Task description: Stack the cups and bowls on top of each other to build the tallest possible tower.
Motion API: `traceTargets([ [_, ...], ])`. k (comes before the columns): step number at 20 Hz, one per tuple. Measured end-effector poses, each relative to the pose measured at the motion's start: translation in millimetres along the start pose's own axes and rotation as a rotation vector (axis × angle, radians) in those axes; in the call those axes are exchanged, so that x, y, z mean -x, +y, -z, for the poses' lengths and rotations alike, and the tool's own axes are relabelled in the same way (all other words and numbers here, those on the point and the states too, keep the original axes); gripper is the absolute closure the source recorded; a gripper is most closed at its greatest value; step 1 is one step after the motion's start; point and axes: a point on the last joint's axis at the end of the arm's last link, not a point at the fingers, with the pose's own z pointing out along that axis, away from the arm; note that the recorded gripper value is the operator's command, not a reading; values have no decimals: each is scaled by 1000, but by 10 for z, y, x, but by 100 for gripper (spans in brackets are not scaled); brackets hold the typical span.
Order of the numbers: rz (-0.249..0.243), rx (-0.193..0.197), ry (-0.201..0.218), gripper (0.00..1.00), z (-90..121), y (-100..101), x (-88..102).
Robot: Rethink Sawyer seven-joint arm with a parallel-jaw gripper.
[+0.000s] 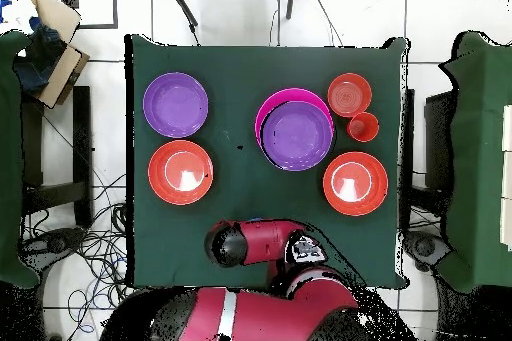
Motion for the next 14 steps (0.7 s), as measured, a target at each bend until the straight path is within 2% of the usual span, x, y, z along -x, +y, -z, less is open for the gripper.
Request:
traceTargets([
  [6, 2, -18, -51, 100, 318, -11, 176],
  [10, -21, -30, -83, 100, 706, -50, 368],
  [12, -64, -39, -87, 100, 1027, -102, 517],
  [14, -86, -48, -87, 100, 1216, -120, 619],
])
